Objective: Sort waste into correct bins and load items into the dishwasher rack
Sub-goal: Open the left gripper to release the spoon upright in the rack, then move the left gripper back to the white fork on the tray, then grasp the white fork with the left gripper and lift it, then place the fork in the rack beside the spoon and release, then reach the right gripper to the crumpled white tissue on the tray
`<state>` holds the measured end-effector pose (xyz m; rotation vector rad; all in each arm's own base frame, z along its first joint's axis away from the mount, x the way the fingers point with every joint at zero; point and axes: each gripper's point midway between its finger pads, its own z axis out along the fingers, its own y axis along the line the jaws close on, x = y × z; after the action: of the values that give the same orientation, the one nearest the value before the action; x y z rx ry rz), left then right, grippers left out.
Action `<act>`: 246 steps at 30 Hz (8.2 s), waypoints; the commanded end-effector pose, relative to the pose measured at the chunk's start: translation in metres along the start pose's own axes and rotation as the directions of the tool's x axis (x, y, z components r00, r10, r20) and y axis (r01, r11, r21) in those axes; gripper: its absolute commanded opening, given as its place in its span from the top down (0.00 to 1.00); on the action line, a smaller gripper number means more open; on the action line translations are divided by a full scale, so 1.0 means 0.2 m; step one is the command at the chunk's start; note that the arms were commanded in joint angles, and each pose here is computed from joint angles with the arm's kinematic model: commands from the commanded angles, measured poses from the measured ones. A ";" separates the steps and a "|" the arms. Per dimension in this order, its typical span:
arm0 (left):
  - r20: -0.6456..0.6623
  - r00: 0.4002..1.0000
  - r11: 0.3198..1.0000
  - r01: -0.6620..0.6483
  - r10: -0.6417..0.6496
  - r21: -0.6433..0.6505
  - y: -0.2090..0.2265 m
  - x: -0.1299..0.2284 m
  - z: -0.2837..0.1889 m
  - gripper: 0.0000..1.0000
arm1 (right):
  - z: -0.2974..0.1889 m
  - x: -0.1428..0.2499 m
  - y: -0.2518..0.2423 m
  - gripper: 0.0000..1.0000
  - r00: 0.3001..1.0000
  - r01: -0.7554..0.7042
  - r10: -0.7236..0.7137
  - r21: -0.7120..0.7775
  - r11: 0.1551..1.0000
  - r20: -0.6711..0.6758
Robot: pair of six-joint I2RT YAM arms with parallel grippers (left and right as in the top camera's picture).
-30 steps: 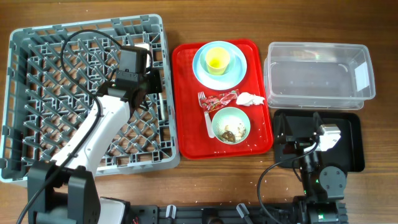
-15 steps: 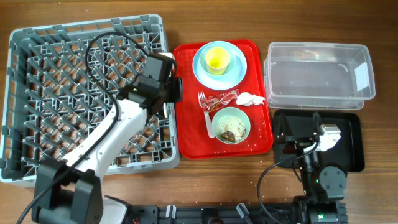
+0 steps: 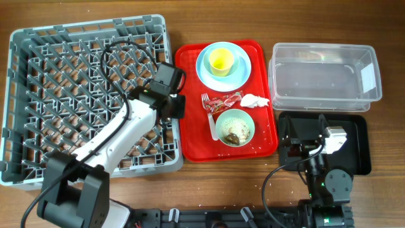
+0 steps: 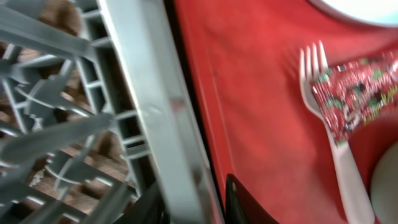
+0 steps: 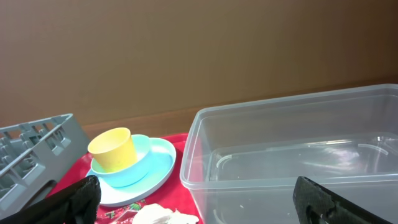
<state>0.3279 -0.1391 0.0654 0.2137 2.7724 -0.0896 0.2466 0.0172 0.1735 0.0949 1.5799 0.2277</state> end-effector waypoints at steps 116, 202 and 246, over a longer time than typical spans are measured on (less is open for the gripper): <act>0.097 0.959 0.953 0.277 -0.266 -0.126 -0.44 0.16 0.35 0.73 | 0.00 -0.01 0.00 0.00 1.000 -0.006 0.006 0.001 1.000 0.006; 0.452 0.778 0.856 0.514 -0.438 -0.056 0.57 -0.15 -0.78 0.00 | 0.00 -0.01 0.00 0.00 1.000 -0.006 0.006 0.002 1.000 0.005; 0.451 0.778 0.856 0.514 -0.438 -0.057 0.57 -0.15 -0.78 0.00 | 0.45 0.15 0.57 0.63 0.532 0.158 0.100 0.215 0.964 -0.841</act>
<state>0.3194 -0.0208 0.2172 -0.4881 2.3209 -0.0246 0.3132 0.1670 0.1685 0.0598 2.6834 0.1902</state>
